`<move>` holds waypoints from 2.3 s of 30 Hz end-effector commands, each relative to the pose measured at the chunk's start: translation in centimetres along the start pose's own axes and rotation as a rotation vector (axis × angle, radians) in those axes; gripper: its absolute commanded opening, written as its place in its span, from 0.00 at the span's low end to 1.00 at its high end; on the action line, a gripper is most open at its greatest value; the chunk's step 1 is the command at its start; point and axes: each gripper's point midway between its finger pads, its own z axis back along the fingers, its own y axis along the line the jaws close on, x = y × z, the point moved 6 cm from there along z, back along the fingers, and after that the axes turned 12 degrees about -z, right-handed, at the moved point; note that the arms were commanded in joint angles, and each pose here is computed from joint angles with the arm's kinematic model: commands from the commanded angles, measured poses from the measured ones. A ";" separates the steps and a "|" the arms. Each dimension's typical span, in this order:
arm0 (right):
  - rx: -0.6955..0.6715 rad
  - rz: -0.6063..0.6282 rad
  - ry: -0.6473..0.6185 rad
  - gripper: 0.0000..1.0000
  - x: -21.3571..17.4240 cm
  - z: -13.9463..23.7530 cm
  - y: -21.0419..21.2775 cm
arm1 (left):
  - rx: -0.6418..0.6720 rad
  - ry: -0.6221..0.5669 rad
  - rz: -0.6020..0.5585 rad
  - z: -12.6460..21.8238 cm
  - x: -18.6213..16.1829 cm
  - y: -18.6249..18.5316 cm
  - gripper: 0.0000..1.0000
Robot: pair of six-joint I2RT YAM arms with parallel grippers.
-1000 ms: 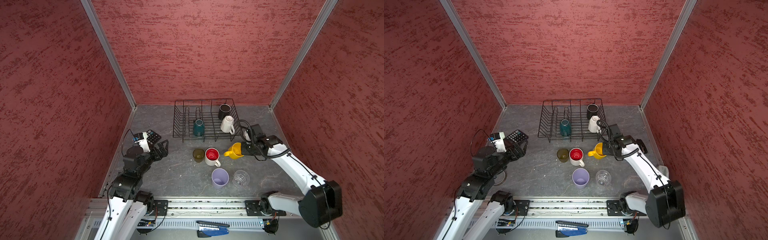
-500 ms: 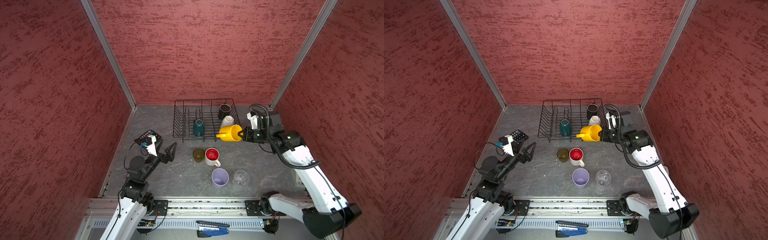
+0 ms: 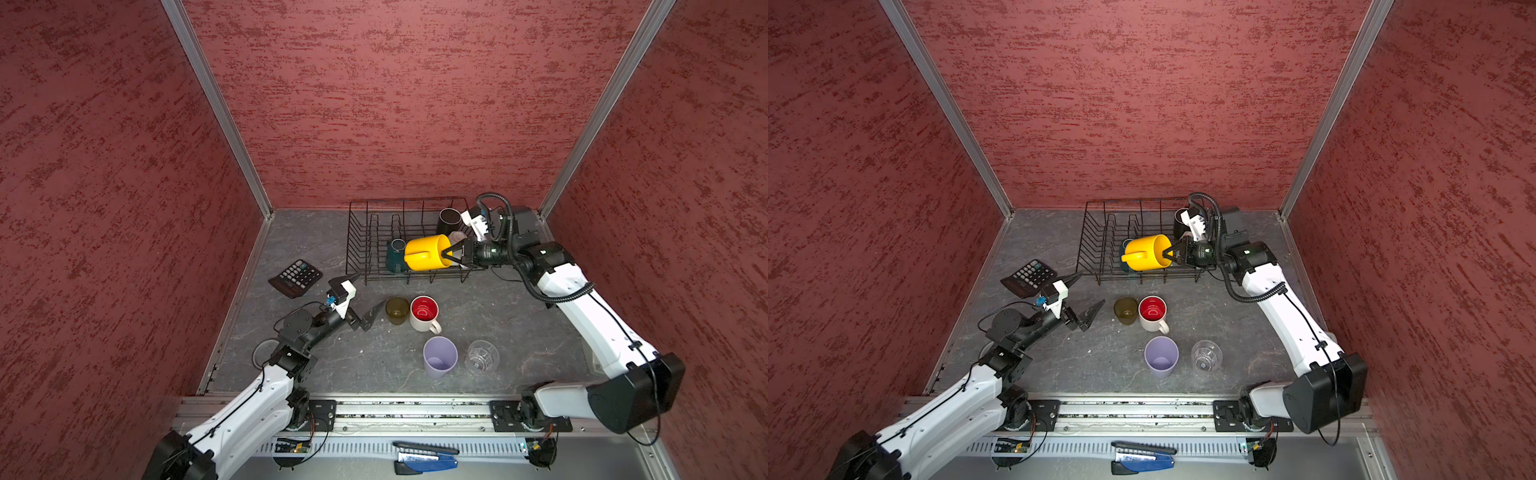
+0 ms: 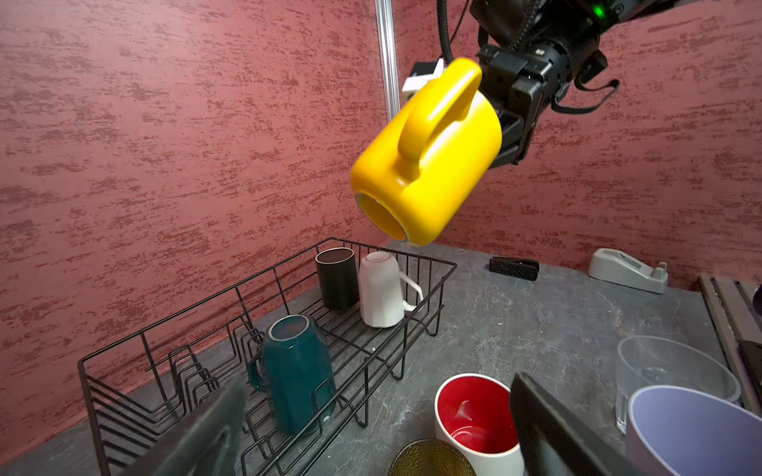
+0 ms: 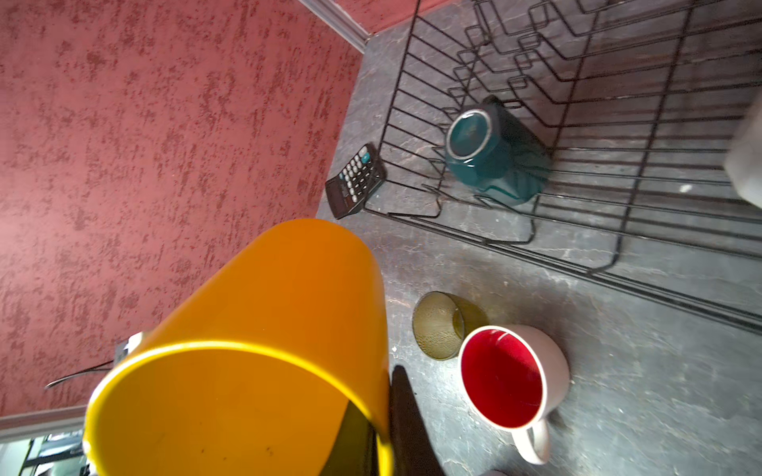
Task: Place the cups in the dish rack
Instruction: 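Carry the yellow mug toward the left gripper while the left gripper reaches for it, then close the left gripper on the yellow mug's handle while the right gripper holds it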
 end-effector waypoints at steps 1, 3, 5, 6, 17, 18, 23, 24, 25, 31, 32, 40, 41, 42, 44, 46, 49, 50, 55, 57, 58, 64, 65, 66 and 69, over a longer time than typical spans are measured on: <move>0.161 0.109 0.022 0.00 0.1 0.5 4.1 | -0.013 -0.136 -0.113 -0.7 3.0 0.6 0.99; 0.166 0.109 0.039 0.00 -0.4 0.2 4.1 | -0.024 -0.137 -0.115 -1.0 3.1 0.7 1.00; 0.173 0.104 0.062 0.00 -0.9 -0.3 4.1 | -0.036 -0.151 -0.118 -1.3 3.4 0.7 1.00; 0.178 0.104 0.072 0.00 -1.1 -0.5 4.1 | -0.040 -0.156 -0.115 -1.4 3.5 0.8 1.00; 0.230 0.092 0.173 0.00 -3.3 -3.4 4.4 | -0.114 -0.178 -0.094 -2.2 3.6 0.5 1.00; 0.232 0.090 0.180 0.00 -3.4 -3.6 4.4 | -0.117 -0.184 -0.092 -2.1 3.6 0.5 1.00; 0.244 0.082 0.217 0.00 -4.1 -4.6 4.4 | -0.122 -0.192 -0.085 -2.3 3.7 0.7 1.00; 0.246 0.081 0.227 0.00 -4.3 -4.8 4.4 | -0.123 -0.192 -0.083 -2.3 3.6 0.7 1.00; 0.244 0.078 0.235 0.00 -4.5 -5.0 4.3 | -0.123 -0.195 -0.083 -2.4 3.7 0.8 1.00; 0.268 0.069 0.268 0.00 -5.2 -6.0 4.4 | -0.140 -0.189 -0.070 -2.8 3.3 0.9 1.00; 0.268 0.066 0.276 0.00 -5.3 -6.2 4.4 | -0.141 -0.191 -0.068 -2.8 3.3 0.9 1.00; 0.301 0.049 0.310 0.00 -6.0 -7.0 4.4 | -0.143 -0.207 -0.042 -2.8 3.1 1.4 1.00; 0.303 0.048 0.314 0.00 -6.1 -7.0 4.3 | -0.146 -0.211 -0.042 -2.8 3.1 1.4 1.00; 0.307 0.045 0.320 0.00 -6.2 -7.1 4.3 | -0.148 -0.213 -0.038 -2.8 3.1 1.4 1.00; 0.317 0.039 0.331 0.00 -6.4 -7.2 4.4 | -0.158 -0.218 -0.032 -2.8 3.0 1.4 1.00; 0.326 0.033 0.339 0.00 -6.6 -7.3 4.4 | -0.171 -0.223 -0.029 -2.8 3.1 1.4 0.97; 0.331 0.026 0.354 0.00 -6.9 -7.5 4.3 | -0.186 -0.234 -0.025 -2.8 3.2 1.3 0.95; 0.335 0.023 0.358 0.00 -7.0 -7.5 4.4 | -0.194 -0.238 -0.023 -2.8 3.2 1.3 0.95; 0.329 -0.009 0.386 0.00 -7.1 -8.8 3.6 | -0.223 -0.247 -0.020 -2.9 3.4 1.2 0.93; 0.322 -0.014 0.391 0.00 -7.2 -9.0 3.4 | -0.226 -0.249 -0.021 -2.9 3.5 1.2 0.94; 0.323 -0.013 0.392 0.00 -7.2 -9.1 3.4 | -0.227 -0.248 -0.020 -2.9 3.4 1.1 0.94; 0.338 -0.013 0.388 0.00 -7.1 -9.1 3.8 | -0.252 -0.248 -0.011 -2.9 3.4 1.0 0.83; 0.341 -0.017 0.389 0.00 -7.1 -9.2 3.7 | -0.253 -0.249 -0.008 -3.0 3.5 1.1 0.79; 0.348 -0.017 0.389 0.00 -7.1 -9.2 3.8 | -0.250 -0.249 -0.004 -3.0 3.5 1.1 0.75; 0.381 -0.022 0.388 0.00 -7.0 -9.1 4.1 | -0.242 -0.245 0.000 -3.0 3.4 1.3 0.73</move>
